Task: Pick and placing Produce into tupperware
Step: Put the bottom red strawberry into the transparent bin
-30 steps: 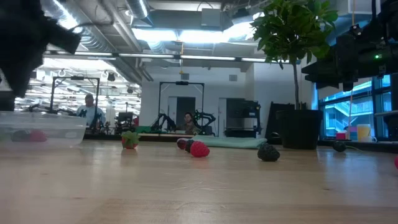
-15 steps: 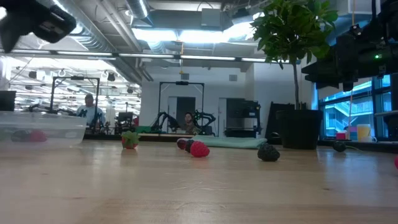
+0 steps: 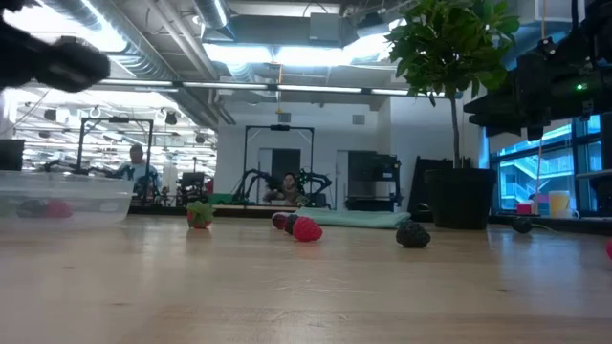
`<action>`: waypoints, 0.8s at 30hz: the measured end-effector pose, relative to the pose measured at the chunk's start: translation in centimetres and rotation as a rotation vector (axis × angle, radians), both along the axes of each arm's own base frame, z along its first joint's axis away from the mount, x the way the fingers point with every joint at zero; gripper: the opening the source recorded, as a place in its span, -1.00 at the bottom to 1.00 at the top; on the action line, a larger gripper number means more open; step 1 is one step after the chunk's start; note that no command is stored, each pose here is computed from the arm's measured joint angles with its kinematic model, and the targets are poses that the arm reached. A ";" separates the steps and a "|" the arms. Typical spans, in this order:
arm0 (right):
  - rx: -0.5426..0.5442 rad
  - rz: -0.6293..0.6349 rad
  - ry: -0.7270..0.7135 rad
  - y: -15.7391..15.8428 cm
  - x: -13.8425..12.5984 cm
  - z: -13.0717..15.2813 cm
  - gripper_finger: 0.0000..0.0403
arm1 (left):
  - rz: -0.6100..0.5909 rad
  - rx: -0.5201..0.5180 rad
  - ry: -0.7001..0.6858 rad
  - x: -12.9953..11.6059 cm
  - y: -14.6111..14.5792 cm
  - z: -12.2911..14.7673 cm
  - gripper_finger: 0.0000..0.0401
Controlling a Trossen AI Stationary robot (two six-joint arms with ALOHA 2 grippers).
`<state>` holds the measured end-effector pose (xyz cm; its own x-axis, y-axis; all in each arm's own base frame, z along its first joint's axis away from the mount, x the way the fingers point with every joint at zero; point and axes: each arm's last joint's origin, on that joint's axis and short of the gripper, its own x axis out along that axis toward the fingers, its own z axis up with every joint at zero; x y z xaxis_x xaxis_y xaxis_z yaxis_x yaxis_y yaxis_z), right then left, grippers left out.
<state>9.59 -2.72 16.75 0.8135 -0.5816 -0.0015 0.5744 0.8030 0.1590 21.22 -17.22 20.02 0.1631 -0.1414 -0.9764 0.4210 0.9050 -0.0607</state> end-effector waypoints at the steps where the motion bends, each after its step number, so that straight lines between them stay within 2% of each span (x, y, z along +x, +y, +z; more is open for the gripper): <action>1: 0.000 0.000 0.000 0.0 0.0 0.0 0.08 | -0.003 0.014 0.019 0.3 -0.3 0.2 -0.25; 6: -0.001 0.000 0.000 0.0 0.0 0.0 0.08 | -0.008 0.062 0.085 1.4 -1.7 0.0 -0.25; 14: -0.002 0.000 0.001 0.0 0.0 0.0 0.08 | 0.132 -0.012 0.180 2.1 -2.7 -0.7 -0.25; 18: -0.004 0.000 0.003 0.0 0.0 0.0 0.08 | 0.232 -0.021 0.188 2.3 -2.5 -0.7 -0.25; 24: -0.003 0.000 0.003 0.0 0.0 0.0 0.08 | 0.244 -0.005 0.158 2.5 -2.4 -0.7 -0.25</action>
